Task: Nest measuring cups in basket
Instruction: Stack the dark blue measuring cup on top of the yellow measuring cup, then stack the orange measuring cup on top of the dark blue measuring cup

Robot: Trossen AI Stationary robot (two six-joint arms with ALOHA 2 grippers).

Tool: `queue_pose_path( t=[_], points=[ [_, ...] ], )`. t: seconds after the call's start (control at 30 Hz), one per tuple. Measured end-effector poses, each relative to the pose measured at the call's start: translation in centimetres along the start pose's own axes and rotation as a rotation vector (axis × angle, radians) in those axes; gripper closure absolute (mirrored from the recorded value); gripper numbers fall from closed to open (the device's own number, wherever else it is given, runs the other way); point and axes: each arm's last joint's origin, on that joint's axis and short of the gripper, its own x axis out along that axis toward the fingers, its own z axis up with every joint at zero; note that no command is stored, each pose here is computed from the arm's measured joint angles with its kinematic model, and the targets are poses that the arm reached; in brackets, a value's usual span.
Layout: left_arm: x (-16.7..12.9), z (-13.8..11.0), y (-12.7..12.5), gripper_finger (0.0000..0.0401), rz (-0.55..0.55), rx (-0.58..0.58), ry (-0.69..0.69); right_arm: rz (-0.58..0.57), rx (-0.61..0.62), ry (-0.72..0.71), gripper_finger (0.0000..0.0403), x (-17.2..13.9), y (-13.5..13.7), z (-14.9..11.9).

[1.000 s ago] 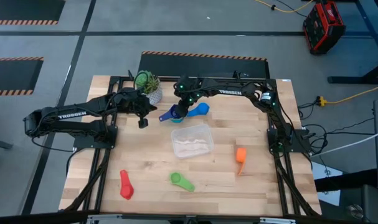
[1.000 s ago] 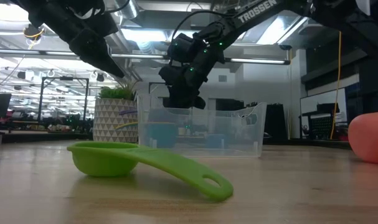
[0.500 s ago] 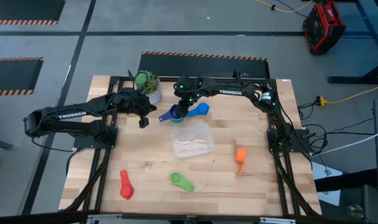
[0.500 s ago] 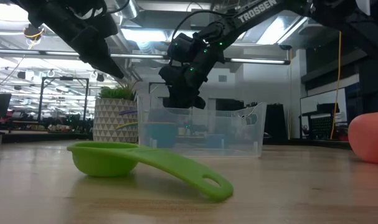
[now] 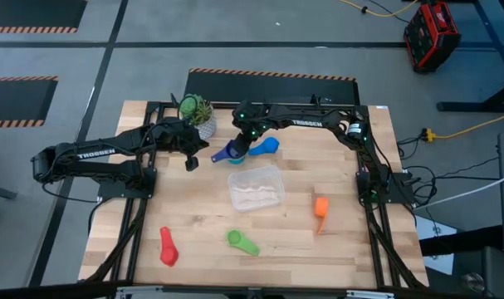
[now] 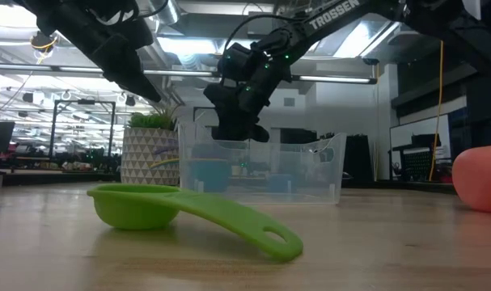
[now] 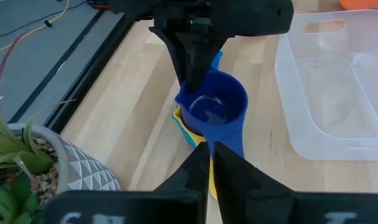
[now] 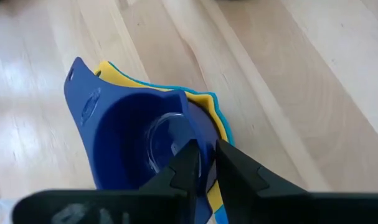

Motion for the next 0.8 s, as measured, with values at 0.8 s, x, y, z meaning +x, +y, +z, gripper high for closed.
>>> queue_pose_path(
  t=[0.8],
  points=[
    [0.00, 0.00, 0.00, 0.0372, 0.000, 0.000, 0.000, 0.021, 0.012, 0.018, 0.0237, -0.17, -0.54, 0.00]
  ],
)
